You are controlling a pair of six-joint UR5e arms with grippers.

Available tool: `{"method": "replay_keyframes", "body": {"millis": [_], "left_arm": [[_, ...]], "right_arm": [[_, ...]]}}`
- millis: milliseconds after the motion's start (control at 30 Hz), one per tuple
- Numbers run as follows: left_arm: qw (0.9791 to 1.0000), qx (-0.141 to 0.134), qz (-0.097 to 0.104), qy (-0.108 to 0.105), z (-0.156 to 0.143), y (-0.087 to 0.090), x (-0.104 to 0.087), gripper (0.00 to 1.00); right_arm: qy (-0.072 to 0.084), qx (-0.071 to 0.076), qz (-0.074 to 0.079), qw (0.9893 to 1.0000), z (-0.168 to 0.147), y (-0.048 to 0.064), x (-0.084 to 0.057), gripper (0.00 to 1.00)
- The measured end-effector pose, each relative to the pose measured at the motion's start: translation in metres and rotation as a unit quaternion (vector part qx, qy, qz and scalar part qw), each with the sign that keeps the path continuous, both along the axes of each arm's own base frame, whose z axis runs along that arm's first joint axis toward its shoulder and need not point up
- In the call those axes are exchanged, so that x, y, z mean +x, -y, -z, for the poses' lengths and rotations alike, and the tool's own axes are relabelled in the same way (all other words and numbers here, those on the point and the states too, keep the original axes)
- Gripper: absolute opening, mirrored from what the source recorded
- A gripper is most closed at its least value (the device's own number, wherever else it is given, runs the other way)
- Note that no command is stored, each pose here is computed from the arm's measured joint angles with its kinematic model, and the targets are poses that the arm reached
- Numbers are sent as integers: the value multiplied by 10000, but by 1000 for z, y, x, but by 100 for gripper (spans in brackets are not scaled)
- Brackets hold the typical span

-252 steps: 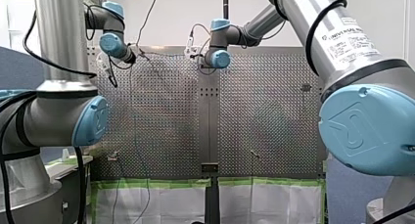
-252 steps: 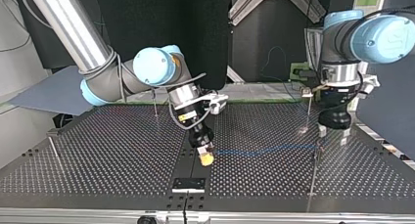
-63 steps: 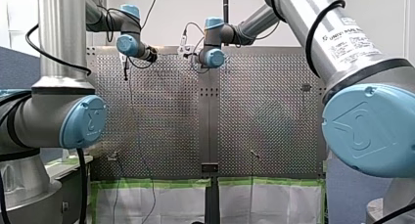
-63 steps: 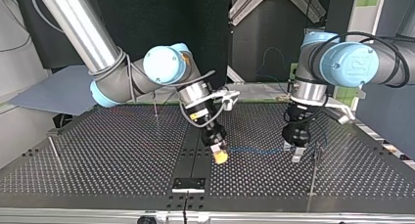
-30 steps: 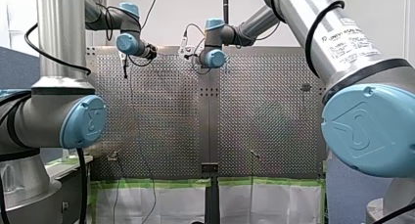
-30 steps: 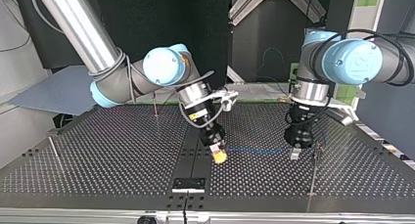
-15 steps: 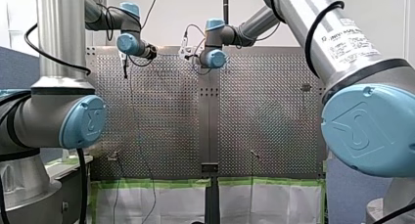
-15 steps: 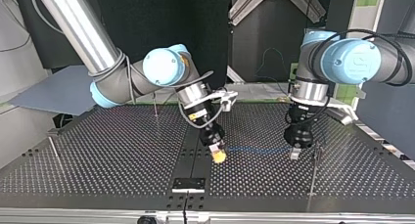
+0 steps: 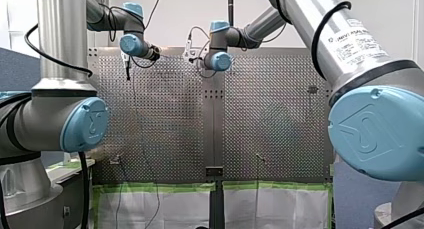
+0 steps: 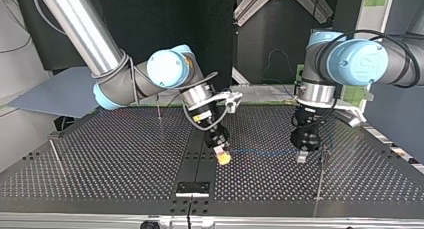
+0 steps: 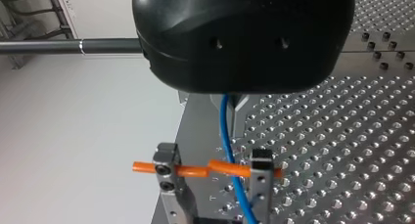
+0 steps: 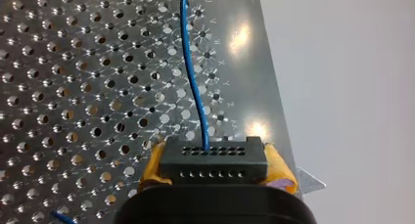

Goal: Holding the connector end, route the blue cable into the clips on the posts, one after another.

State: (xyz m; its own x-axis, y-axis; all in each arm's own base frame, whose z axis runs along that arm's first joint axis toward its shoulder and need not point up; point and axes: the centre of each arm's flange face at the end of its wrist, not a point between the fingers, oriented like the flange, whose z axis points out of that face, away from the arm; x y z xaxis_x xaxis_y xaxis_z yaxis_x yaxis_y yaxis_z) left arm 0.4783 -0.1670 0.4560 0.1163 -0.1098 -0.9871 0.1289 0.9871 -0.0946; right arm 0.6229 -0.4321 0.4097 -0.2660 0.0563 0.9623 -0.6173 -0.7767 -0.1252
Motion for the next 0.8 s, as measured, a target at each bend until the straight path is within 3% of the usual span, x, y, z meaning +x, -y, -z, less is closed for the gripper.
{"method": "replay_keyframes", "body": {"millis": [300, 467, 800], "left_arm": [[10000, 24, 5, -44, 3, 5, -1, 0], [9993, 180, 49, -310, 20, 16, 1, 0], [9972, 389, 51, -642, 47, 34, 3, 0]], "right_arm": [[-99, 97, 52, 9999, 15, 4, -6, 0], [-216, 220, 103, 9995, 33, 7, -13, 0], [-445, 404, 167, 9981, 66, 15, -21, 0]]}}
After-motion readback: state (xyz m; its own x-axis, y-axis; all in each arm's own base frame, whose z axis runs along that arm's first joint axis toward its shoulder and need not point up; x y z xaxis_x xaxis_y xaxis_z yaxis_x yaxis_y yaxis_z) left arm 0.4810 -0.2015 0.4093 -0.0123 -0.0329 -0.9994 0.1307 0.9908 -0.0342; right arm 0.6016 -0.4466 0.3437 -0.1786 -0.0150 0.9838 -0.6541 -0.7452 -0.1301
